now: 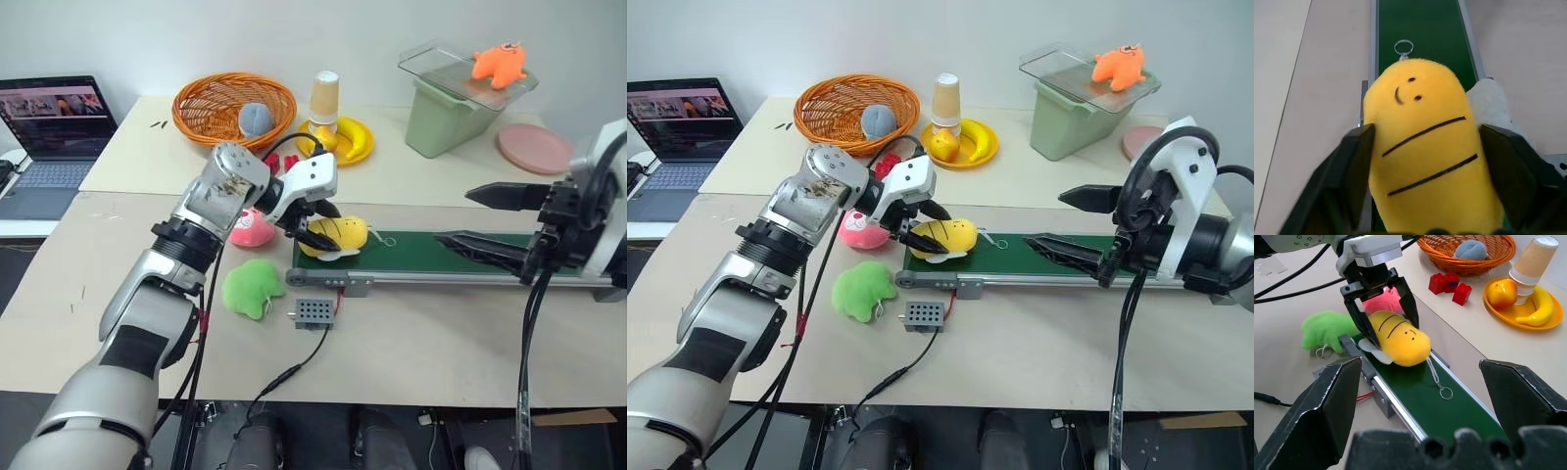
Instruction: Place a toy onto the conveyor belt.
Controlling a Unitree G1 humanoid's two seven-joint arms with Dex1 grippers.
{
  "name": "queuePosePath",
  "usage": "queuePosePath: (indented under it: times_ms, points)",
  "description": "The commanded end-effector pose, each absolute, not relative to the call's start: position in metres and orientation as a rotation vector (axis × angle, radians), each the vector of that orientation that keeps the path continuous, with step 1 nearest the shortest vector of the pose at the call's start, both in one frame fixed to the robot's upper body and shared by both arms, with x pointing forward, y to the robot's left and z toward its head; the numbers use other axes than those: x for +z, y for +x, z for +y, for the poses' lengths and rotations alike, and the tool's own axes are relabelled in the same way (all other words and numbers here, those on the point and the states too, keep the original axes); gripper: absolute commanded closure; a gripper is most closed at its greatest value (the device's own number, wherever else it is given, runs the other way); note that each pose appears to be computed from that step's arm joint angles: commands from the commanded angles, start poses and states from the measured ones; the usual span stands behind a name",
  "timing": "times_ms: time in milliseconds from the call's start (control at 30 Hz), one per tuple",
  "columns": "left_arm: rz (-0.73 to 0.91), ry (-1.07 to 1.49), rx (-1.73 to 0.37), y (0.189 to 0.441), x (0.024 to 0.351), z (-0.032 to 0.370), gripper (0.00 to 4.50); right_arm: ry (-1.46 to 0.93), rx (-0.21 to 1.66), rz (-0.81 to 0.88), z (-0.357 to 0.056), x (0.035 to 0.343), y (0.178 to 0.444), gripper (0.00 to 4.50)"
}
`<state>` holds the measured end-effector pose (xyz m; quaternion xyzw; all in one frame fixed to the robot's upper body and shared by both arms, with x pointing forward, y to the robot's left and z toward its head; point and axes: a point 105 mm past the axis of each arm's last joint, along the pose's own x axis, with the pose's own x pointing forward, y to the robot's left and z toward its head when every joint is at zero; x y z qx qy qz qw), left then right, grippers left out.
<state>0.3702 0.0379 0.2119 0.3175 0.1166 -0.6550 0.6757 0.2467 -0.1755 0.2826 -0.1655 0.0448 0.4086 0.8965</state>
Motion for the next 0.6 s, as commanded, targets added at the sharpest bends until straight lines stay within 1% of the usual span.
queuePosePath:
  times_ms: [33, 167, 267, 367, 433, 500, 600]
  points:
    - [0.148, 0.664, -1.466, 0.367, 0.252, 0.028, 0.12, -0.372, 0.826, 0.022, -0.178, 0.298, 0.243, 0.0]
    - [0.086, 0.531, -1.448, 0.362, 0.292, 0.025, 0.12, -0.371, 0.83, 0.023, -0.179, 0.298, 0.245, 0.0]
    - [0.047, 0.432, -1.42, 0.358, 0.324, 0.029, 0.12, -0.37, 0.834, 0.025, -0.179, 0.298, 0.246, 0.0]
    - [0.034, 0.388, -1.382, 0.355, 0.342, 0.042, 0.12, -0.37, 0.839, 0.029, -0.18, 0.298, 0.246, 0.0]
    - [0.033, 0.376, -1.315, 0.359, 0.347, 0.055, 0.12, -0.369, 0.846, 0.032, -0.18, 0.298, 0.247, 0.0]
    - [0.052, 0.368, -1.216, 0.368, 0.345, 0.074, 0.12, -0.369, 0.857, 0.035, -0.179, 0.297, 0.249, 0.0]
    - [0.112, 0.363, -1.024, 0.383, 0.331, 0.11, 0.12, -0.368, 0.87, 0.04, -0.178, 0.296, 0.251, 0.0]
